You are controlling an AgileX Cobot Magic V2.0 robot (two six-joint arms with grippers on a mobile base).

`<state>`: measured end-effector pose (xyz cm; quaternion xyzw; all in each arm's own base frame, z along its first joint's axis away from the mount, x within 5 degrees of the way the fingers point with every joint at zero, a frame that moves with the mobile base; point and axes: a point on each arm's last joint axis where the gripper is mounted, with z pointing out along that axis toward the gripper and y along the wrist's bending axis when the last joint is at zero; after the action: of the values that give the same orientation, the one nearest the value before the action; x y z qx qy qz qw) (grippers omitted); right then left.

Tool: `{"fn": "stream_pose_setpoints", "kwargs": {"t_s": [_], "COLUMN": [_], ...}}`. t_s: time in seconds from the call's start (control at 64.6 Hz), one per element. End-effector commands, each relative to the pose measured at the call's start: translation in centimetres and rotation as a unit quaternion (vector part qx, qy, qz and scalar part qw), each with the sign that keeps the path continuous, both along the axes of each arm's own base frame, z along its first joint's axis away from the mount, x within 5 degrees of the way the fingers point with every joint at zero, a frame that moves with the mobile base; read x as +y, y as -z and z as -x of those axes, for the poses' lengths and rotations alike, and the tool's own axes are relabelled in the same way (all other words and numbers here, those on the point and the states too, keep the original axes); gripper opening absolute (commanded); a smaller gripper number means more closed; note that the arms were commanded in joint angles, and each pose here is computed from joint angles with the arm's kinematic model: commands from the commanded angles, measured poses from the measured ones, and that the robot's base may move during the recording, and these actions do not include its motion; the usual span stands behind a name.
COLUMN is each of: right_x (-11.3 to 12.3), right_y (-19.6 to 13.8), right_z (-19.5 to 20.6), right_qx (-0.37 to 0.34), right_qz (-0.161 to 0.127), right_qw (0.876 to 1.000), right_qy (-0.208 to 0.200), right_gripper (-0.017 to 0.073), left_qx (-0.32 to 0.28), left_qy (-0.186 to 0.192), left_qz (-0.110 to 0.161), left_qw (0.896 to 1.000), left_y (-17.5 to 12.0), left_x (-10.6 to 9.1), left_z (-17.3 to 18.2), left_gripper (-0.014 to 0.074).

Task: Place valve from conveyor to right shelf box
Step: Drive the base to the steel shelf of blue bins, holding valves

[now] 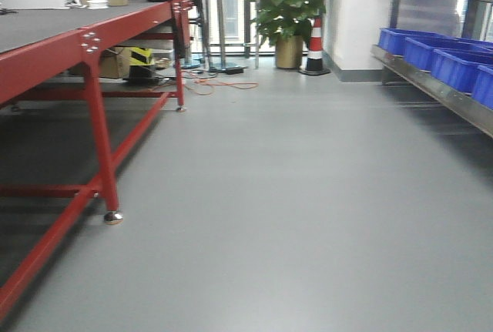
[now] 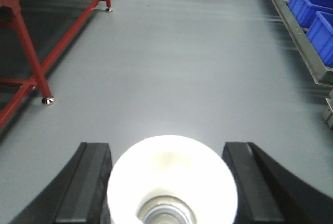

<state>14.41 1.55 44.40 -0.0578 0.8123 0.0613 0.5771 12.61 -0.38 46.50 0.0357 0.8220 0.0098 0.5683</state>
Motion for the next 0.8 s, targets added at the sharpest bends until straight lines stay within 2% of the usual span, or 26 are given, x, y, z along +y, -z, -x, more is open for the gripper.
{"fn": "stream_pose_setpoints", "kwargs": {"t_s": [0.0, 0.789], "right_x": [-0.14, -0.14], "right_y": [-1.37, -1.37], "right_z": [0.31, 0.31], "right_qx": [-0.052, -0.052], "right_qz": [-0.003, -0.003], "right_qw": [0.999, 0.999], "right_qy": [0.008, 0.008], "right_gripper": [-0.0153, -0.0153], "left_qx": [-0.039, -0.039], "left_qy": [0.004, 0.004], "left_qz": [0.007, 0.007], "left_qw": [0.999, 0.999], "left_y": [-0.89, -0.89], "left_x": [-0.1, -0.1], "left_z": [0.34, 0.34], "left_gripper": [-0.0111, -0.0111]}}
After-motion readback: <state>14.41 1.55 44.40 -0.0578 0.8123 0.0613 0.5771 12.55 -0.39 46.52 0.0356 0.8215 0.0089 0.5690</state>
